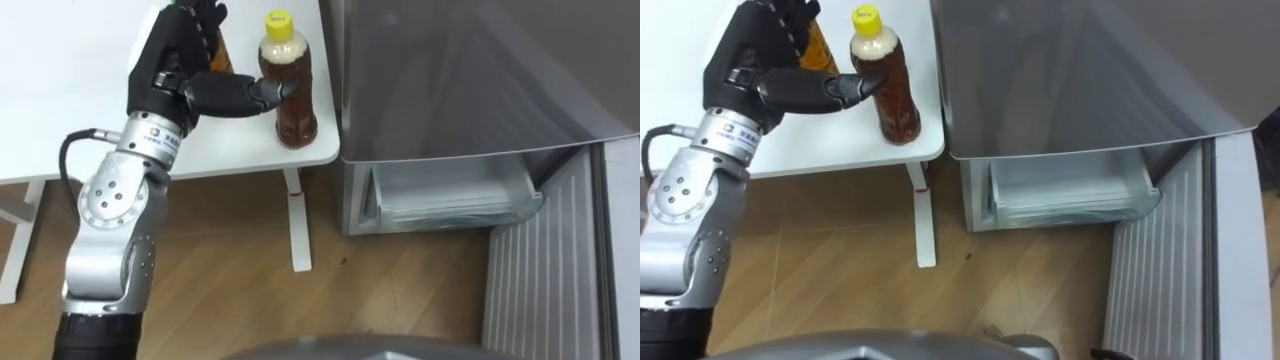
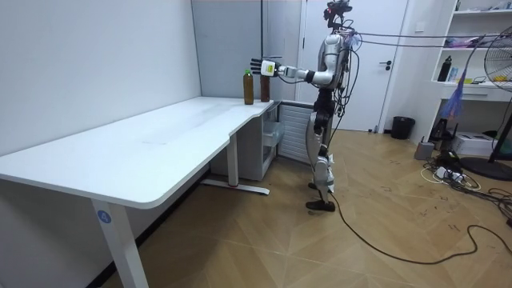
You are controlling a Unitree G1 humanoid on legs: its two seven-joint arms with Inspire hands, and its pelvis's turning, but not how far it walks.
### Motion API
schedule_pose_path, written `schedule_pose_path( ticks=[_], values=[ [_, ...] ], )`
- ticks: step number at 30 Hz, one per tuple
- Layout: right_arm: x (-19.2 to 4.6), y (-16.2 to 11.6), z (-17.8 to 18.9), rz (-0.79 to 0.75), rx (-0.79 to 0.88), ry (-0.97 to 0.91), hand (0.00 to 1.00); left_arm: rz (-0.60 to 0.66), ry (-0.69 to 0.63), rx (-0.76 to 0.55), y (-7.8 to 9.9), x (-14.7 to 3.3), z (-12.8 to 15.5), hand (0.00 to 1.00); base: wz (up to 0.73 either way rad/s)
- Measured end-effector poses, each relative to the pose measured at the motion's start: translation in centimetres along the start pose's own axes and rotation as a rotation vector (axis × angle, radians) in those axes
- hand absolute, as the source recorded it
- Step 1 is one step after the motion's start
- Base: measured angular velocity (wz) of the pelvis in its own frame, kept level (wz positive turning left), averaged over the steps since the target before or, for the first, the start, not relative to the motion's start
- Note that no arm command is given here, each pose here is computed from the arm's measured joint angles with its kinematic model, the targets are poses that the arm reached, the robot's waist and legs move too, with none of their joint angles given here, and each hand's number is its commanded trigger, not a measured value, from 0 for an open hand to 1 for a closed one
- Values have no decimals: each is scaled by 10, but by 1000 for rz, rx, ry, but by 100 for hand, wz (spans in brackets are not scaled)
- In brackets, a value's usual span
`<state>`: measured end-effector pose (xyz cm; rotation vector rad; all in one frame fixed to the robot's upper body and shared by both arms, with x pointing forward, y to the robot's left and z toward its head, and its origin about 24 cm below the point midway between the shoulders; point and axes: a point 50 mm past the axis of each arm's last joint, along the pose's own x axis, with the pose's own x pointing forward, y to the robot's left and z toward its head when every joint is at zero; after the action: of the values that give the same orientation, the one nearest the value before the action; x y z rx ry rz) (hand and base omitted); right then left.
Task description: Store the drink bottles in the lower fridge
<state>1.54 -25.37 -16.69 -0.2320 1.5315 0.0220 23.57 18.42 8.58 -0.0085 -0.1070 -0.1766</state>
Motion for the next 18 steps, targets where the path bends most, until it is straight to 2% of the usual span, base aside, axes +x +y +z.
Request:
schedule_pose_path(
  ticks=[12,18],
  values=[
    [0,5,-11,8,-90,95,0,-12,63,-56,1,-1,-16,0,0],
    [0,5,-10,7,-127,108,0,-36,117,-77,-5,-1,-25,0,0]
  ],
)
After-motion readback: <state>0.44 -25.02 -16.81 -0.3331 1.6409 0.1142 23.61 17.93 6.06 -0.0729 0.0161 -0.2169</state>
